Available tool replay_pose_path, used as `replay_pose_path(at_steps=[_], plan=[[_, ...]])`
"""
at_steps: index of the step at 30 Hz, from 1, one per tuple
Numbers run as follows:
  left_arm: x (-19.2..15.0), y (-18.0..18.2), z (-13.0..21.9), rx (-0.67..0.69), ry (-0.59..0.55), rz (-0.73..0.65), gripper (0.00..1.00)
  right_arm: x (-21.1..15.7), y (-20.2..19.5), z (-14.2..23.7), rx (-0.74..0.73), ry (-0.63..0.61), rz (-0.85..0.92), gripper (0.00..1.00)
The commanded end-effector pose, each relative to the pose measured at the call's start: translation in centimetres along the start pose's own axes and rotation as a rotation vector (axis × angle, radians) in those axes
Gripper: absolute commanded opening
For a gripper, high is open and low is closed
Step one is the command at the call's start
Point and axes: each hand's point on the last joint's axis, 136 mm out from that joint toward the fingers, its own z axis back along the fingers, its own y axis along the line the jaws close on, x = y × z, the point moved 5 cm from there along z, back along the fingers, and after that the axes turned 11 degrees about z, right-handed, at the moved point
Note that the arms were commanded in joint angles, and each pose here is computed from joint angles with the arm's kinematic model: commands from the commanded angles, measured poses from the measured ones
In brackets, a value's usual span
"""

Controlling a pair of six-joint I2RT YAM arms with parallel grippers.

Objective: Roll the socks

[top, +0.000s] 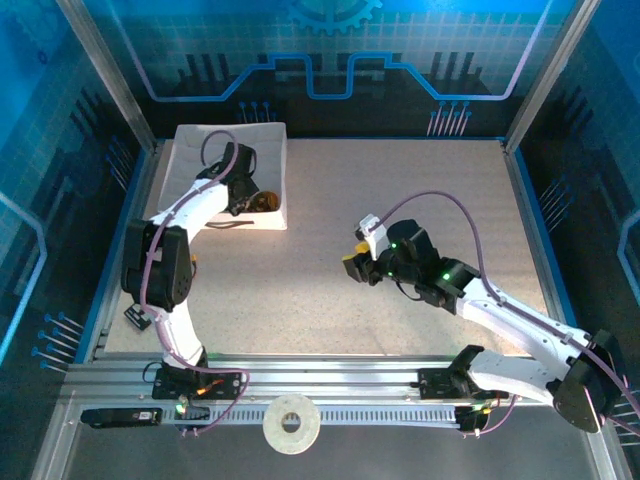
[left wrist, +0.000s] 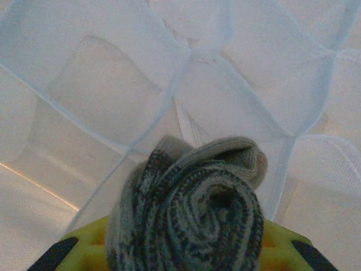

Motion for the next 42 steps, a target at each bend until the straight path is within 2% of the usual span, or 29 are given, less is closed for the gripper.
replay_pose_path(at_steps=[1,6,12,19,23,25,27,29,33,38,42], plan=[[0.4,0.4,-0.8,0.045,-0.084,-0.029,0.12,-1.0,0.2,0.5,-0.005,0.037,0.011,0.45],[0.4,0.4,-1.0,0.049,-0.099,-0.053,0.12,-1.0,0.6,1.1,0.011,0.023,0.014,0.45],[-0.4,2.3,-0.3,0.064,-0.133,-0.05,0.14,1.8,0.9,3.5,0.009,-0.162,0.058,0.56],[-1.0,3.1,0.1,0.048,-0.114,-0.052,0.36,4.7,1.3,4.6,0.036,-0.267,0.091,0.6],[-1.2,2.9,0.4,0.026,-0.099,-0.044,0.49,6.9,1.8,5.8,0.071,-0.415,0.112,0.68],[-1.1,2.8,0.6,0.023,-0.093,-0.042,0.52,7.8,1.8,6.1,0.067,-0.45,0.111,0.7],[-0.8,2.7,1.2,0.02,-0.09,-0.032,0.61,8.3,1.7,6.2,0.064,-0.454,0.115,0.7],[-0.4,2.3,2.1,0.007,-0.088,-0.023,0.73,8.3,1.7,6.0,0.062,-0.448,0.117,0.7],[0.5,1.7,4.4,-0.029,-0.084,-0.004,0.88,7.9,1.5,5.7,0.049,-0.436,0.113,0.7],[1.3,1.5,7.0,-0.038,-0.059,0.012,0.91,7.3,1.2,5.3,0.034,-0.413,0.108,0.7],[1.6,1.9,8.3,-0.036,-0.041,0.037,0.86,7.0,1.1,5.0,0.031,-0.399,0.105,0.71]])
